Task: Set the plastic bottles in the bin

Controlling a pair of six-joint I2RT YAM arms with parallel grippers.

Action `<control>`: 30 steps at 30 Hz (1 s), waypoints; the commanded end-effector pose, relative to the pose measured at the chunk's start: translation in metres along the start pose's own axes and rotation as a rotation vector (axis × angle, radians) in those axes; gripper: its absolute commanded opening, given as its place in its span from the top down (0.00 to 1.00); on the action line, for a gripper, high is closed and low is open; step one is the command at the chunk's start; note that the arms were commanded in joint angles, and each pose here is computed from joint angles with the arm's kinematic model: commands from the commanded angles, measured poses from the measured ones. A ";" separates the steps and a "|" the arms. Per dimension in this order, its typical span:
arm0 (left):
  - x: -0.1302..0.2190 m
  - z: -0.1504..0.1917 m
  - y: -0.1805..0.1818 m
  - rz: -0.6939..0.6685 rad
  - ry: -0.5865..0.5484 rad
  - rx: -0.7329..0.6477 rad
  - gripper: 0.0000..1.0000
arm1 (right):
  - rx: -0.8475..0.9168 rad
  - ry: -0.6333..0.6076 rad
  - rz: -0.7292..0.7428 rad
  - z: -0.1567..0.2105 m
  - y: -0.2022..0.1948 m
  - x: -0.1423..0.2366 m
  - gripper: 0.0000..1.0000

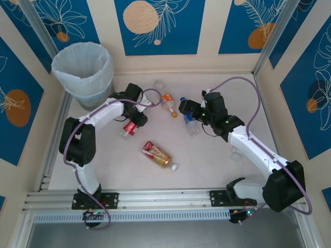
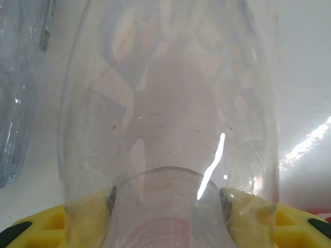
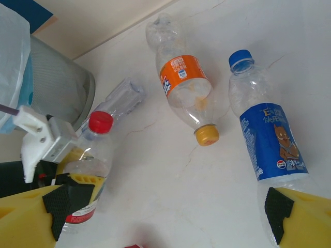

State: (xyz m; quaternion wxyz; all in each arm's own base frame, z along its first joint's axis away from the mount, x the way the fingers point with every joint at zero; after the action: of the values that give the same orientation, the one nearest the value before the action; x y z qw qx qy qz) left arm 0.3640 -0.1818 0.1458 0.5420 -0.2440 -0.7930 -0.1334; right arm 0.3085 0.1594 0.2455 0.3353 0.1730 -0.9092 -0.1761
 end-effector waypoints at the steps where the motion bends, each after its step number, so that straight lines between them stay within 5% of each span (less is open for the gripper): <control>1: 0.024 -0.011 -0.012 0.070 -0.099 0.013 0.52 | -0.005 -0.037 -0.001 -0.010 0.002 0.008 0.01; 30: 0.140 -0.064 -0.005 0.178 -0.525 0.203 0.59 | 0.230 -0.046 -0.373 -0.006 0.064 0.011 0.01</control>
State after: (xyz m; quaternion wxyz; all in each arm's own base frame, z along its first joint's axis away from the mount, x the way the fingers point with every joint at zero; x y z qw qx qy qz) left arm 0.3662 -0.1845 0.2654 0.3932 -0.2797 -0.8753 0.0318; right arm 0.2989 0.1989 0.2735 0.2797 0.3244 -0.8906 -0.1529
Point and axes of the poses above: each hand's point on the last joint's axis, 136 mm out from that joint toward the fingers, its own x axis back along the fingers, its own y axis along the line the jaws close on, z = x × y, the point moved 5 cm from there along x, back along the fingers, and after that the axes turned 12 degrees about x, right-handed, at the moved point
